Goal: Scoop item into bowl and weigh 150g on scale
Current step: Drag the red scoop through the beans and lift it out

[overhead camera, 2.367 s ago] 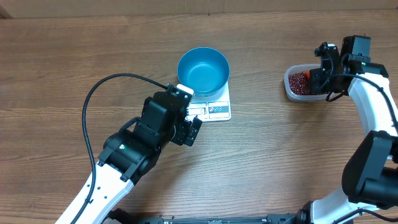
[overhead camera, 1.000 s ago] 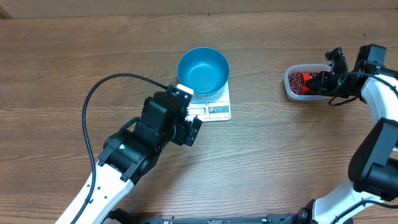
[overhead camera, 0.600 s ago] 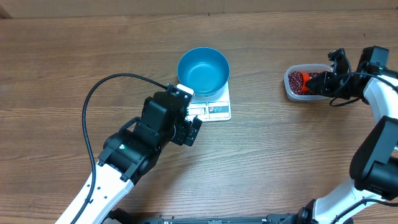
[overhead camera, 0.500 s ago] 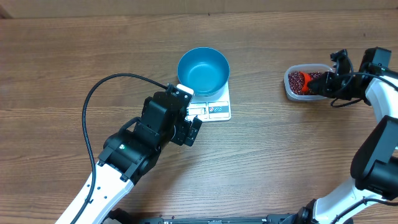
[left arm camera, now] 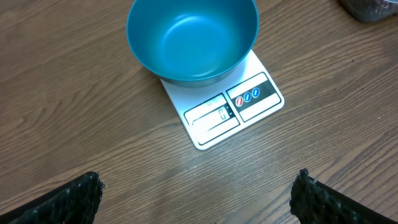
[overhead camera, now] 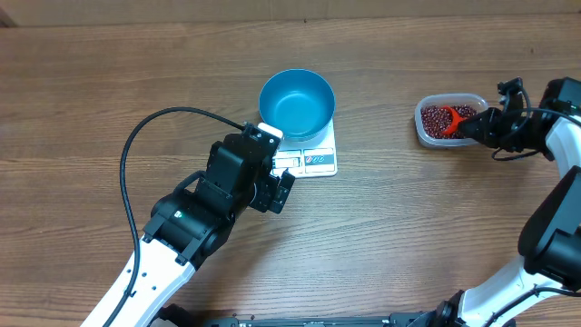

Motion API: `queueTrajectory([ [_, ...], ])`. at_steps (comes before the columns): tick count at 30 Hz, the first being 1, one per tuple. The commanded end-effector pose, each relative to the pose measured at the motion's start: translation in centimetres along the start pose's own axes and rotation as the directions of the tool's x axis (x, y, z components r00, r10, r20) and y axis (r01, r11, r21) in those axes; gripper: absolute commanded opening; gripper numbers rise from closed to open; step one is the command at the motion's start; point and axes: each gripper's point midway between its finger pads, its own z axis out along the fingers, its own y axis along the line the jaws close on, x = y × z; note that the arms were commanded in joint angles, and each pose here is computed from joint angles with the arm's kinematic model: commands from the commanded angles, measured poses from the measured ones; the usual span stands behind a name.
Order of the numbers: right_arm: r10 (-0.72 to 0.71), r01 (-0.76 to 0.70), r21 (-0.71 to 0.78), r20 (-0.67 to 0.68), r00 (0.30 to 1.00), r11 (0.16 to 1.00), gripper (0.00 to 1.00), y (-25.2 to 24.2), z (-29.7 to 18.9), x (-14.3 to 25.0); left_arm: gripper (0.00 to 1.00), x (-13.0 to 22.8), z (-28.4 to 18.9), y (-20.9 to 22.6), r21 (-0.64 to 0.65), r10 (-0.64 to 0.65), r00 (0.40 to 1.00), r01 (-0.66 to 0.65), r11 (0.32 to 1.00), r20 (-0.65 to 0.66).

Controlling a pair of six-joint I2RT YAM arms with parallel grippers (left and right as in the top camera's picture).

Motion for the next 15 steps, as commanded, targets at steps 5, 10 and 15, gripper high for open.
queueTrajectory([
  [5,0.085,-0.083,-0.072,0.022,0.996,0.994,0.04,-0.6,-0.8,0.2,1.0,0.0,0.2,0.2,-0.012,-0.005,1.0,0.005,1.0,-0.002],
  [10,0.106,-0.099,-0.139,0.041,0.994,0.985,0.04,0.1,-1.4,-0.1,0.99,0.0,0.2,0.2,-0.012,-0.005,1.0,0.005,1.0,-0.002],
  [15,0.124,-0.117,-0.149,0.04,0.992,0.982,0.04,0.0,-1.6,0.0,1.0,0.0,0.2,0.2,-0.012,-0.005,1.0,0.005,1.0,-0.002],
])
